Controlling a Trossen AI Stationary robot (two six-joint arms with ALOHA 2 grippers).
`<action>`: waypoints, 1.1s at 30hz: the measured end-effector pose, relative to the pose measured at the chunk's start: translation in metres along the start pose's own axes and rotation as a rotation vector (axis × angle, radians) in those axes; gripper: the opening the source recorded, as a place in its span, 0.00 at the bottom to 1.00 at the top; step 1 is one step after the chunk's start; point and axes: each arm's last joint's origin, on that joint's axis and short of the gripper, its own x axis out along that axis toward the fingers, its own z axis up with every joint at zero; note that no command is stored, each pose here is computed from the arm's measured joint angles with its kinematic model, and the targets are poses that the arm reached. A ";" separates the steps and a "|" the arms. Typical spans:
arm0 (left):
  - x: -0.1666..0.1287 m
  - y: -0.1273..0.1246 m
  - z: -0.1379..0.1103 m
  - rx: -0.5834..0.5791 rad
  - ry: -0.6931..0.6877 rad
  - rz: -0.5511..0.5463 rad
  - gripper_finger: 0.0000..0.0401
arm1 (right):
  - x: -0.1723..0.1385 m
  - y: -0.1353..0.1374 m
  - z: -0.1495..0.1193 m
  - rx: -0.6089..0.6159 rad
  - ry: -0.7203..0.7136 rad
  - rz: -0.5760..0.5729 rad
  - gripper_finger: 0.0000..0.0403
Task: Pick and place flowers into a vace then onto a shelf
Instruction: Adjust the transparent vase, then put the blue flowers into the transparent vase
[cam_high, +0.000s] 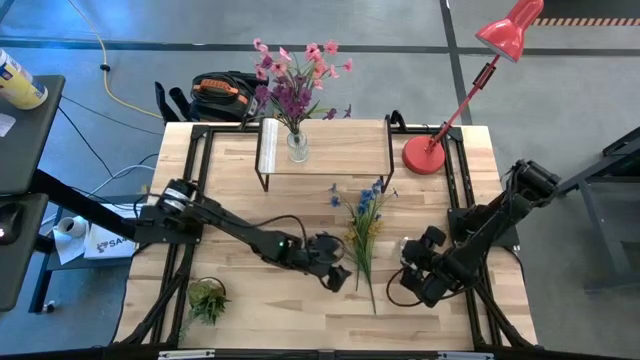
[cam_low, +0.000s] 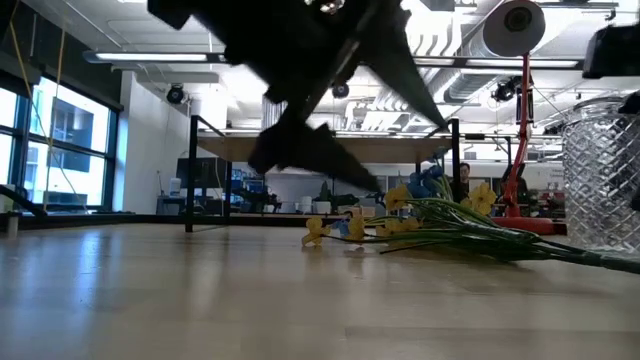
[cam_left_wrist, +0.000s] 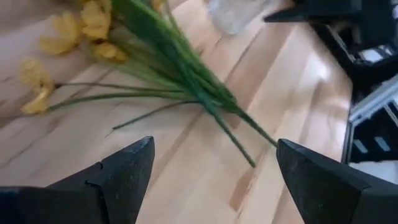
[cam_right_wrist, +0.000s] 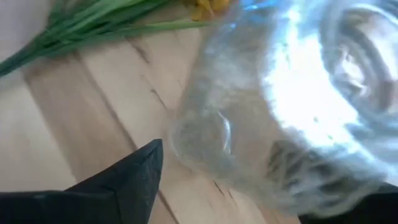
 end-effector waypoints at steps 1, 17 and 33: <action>0.003 0.000 -0.001 -0.018 -0.006 -0.007 0.92 | -0.001 0.000 0.000 0.003 0.000 0.004 0.76; 0.009 0.001 -0.003 -0.147 -0.124 0.023 0.92 | -0.021 -0.012 0.002 -0.015 -0.070 0.035 0.83; 0.055 -0.020 -0.007 -0.205 -0.099 0.040 0.92 | -0.041 -0.036 -0.007 -0.029 0.032 0.019 0.84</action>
